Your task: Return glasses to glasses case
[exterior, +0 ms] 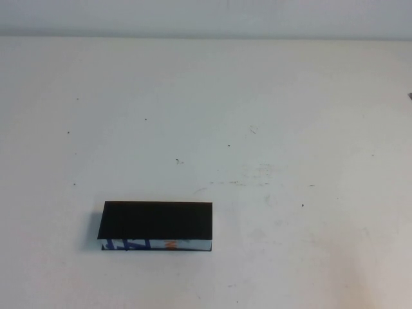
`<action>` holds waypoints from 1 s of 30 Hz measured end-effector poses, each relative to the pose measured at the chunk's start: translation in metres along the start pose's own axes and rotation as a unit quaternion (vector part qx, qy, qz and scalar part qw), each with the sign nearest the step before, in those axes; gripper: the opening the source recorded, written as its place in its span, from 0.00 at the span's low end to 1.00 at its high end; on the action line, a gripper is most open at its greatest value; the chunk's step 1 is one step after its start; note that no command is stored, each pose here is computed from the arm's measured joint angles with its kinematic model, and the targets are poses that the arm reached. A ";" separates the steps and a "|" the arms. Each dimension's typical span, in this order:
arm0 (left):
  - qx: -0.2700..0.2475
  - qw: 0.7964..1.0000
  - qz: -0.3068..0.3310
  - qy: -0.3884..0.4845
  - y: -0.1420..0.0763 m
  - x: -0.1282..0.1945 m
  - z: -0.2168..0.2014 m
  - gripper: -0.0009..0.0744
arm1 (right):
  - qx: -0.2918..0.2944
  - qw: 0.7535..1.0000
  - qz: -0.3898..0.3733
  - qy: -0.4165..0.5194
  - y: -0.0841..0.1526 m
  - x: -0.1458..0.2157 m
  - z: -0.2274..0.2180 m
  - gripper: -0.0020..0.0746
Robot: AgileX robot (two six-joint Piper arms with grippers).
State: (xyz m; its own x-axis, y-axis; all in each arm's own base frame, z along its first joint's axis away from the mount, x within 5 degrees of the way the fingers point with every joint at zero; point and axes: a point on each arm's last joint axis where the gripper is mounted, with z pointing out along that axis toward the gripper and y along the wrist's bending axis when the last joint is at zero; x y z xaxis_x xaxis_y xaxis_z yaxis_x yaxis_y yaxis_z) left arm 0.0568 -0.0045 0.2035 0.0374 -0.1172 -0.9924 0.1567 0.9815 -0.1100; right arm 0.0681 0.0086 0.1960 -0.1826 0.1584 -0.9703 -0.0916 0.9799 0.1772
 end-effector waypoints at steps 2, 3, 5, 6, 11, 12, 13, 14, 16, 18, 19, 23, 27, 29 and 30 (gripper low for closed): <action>-0.001 1.000 0.000 0.000 0.000 0.000 0.000 0.01 | 0.016 1.000 0.006 -0.015 -0.003 0.005 -0.003 0.01; -0.001 1.000 -0.001 0.000 0.000 0.000 0.000 0.01 | 0.018 1.000 0.008 -0.025 -0.004 0.006 -0.005 0.01; -0.002 1.000 -0.001 0.000 0.000 0.000 0.000 0.01 | 0.016 0.999 0.007 -0.033 -0.004 0.007 -0.009 0.01; -0.002 1.000 -0.001 0.000 0.000 0.000 0.000 0.01 | 0.016 0.999 0.007 -0.028 -0.004 0.009 -0.010 0.01; -0.003 1.000 -0.001 0.000 0.001 0.000 0.000 0.01 | 0.016 0.999 -0.015 0.047 -0.004 0.023 -0.011 0.01; -0.005 1.000 -0.001 0.000 0.001 0.000 0.000 0.01 | 0.011 0.998 -0.026 0.054 -0.004 0.025 -0.011 0.01; -0.006 1.000 -0.001 0.000 0.001 0.000 0.000 0.01 | 0.007 0.998 -0.037 0.057 -0.003 0.025 -0.011 0.01; -0.007 1.000 -0.001 0.000 0.001 0.000 0.000 0.01 | 0.003 0.997 -0.044 0.059 -0.003 0.025 -0.011 0.01; -0.009 1.000 -0.001 0.000 0.002 0.000 0.000 0.01 | -0.001 0.997 -0.052 0.060 -0.003 0.026 -0.011 0.01; -0.009 1.000 -0.001 0.000 0.002 0.000 0.000 0.01 | -0.003 0.997 -0.056 0.060 -0.002 0.026 -0.011 0.01; -0.009 1.000 -0.001 0.000 0.002 0.000 0.000 0.01 | -0.004 0.997 -0.057 0.061 -0.002 0.026 -0.011 0.01; -0.009 1.000 -0.001 0.000 0.002 0.000 0.000 0.01 | -0.005 0.996 -0.058 0.061 -0.002 0.026 -0.011 0.01; -0.010 1.000 -0.001 0.000 0.002 0.000 0.000 0.01 | -0.005 0.996 -0.059 0.061 -0.002 0.026 -0.011 0.01; -0.010 1.000 -0.001 0.000 0.002 0.000 0.000 0.01 | -0.005 0.996 -0.059 0.061 -0.002 0.026 -0.011 0.01; -0.010 1.000 -0.001 0.000 0.002 0.000 0.000 0.01 | -0.005 0.996 -0.059 0.061 -0.002 0.026 -0.011 0.01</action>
State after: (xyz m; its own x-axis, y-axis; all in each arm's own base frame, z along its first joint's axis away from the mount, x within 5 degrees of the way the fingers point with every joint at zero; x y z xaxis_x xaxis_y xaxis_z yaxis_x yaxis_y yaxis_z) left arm 0.0571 -0.0028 0.2032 0.0364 -0.1187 -0.9923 0.1374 0.9841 -0.1127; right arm 0.0525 0.0091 0.1726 -0.2873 0.0258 -0.9575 -0.1286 0.9895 0.0653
